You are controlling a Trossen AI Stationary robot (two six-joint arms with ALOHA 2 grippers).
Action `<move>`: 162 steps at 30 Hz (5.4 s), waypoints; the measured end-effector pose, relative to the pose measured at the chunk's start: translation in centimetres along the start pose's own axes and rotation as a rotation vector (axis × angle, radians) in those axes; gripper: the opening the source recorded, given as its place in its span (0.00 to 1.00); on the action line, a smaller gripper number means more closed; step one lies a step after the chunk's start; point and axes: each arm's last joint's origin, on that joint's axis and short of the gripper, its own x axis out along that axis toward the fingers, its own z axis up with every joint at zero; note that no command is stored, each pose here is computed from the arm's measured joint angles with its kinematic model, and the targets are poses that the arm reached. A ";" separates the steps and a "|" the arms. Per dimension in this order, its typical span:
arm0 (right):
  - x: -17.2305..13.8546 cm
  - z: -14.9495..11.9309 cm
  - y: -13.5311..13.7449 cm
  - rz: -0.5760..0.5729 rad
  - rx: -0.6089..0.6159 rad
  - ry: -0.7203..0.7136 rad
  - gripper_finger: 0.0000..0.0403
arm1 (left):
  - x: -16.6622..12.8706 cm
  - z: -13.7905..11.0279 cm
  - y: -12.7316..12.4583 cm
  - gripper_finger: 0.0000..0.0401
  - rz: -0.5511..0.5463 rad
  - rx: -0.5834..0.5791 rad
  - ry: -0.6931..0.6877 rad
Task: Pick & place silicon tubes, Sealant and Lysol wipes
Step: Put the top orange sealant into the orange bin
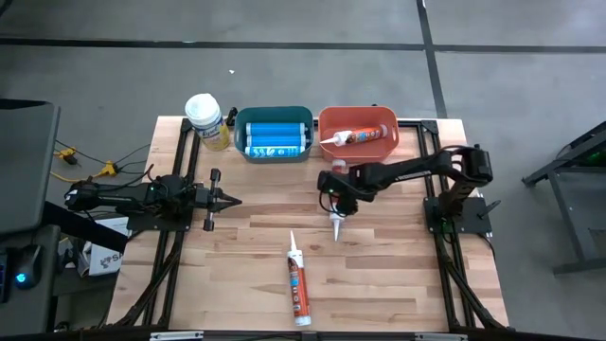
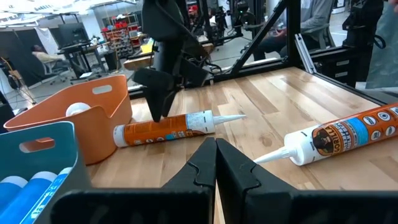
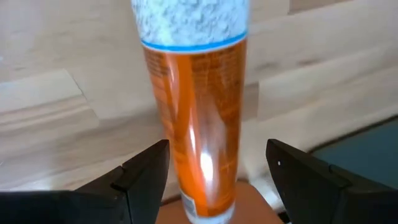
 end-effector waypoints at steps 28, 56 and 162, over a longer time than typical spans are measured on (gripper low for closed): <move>3.7 2.2 -0.9 0.033 0.557 -0.223 0.65 | 0.0 0.0 0.0 0.00 0.001 0.000 0.000; 3.2 3.8 -0.7 0.367 1.630 -0.345 0.65 | 0.0 0.0 0.0 0.00 0.000 0.000 0.000; -3.5 -18.6 1.2 -0.398 1.318 0.107 0.52 | 0.0 0.0 0.0 0.00 0.001 0.000 0.000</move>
